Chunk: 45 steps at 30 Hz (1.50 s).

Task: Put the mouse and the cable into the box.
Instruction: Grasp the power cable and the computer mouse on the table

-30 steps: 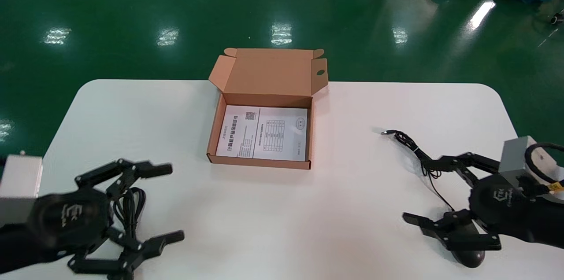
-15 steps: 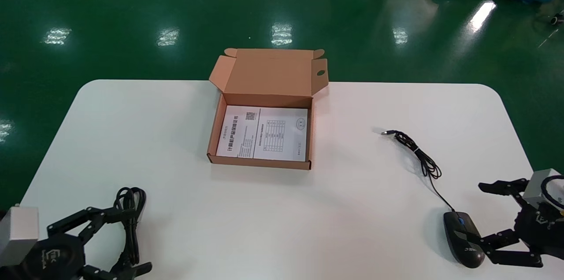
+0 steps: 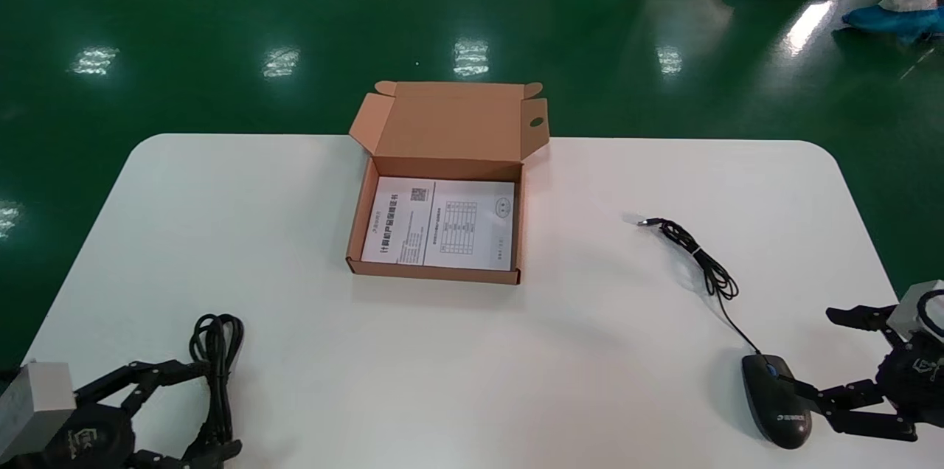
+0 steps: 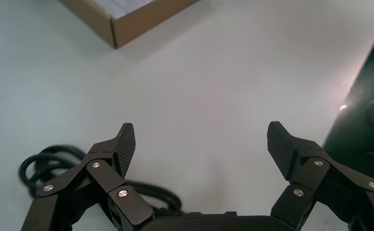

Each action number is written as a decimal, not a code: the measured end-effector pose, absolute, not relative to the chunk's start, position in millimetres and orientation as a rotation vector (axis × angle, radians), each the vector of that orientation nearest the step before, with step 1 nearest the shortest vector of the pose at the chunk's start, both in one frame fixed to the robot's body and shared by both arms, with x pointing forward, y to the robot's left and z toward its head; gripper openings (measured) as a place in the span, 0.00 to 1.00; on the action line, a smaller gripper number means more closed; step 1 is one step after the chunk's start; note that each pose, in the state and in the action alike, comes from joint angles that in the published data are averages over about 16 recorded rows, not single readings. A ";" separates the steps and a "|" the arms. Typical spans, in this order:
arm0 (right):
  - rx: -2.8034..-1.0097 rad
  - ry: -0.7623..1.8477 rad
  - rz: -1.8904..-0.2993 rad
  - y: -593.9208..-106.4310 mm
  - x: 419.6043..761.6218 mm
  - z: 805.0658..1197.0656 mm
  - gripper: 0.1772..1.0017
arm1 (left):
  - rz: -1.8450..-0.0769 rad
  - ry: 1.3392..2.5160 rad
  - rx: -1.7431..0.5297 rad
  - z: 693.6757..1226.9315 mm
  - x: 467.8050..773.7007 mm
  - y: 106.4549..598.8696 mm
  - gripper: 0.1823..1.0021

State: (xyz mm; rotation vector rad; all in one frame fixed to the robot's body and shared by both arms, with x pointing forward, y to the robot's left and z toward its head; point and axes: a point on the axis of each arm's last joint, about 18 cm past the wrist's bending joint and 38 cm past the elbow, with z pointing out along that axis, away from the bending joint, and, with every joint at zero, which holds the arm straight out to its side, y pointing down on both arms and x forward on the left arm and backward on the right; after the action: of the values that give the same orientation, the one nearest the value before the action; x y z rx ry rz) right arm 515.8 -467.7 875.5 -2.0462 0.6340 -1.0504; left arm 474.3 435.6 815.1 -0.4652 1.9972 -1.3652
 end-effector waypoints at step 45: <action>-2.072 0.729 -1.001 -440.8 542.9 818.6 1.00 | -1.187 1.944 -0.540 741.1 452.9 427.6 1.00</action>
State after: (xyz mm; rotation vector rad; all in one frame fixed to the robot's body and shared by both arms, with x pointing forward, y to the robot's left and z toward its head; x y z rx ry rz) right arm 542.9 -440.8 818.6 -2.0722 0.7289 -1.0006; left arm 452.9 427.6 741.1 -0.5401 1.9437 -1.1874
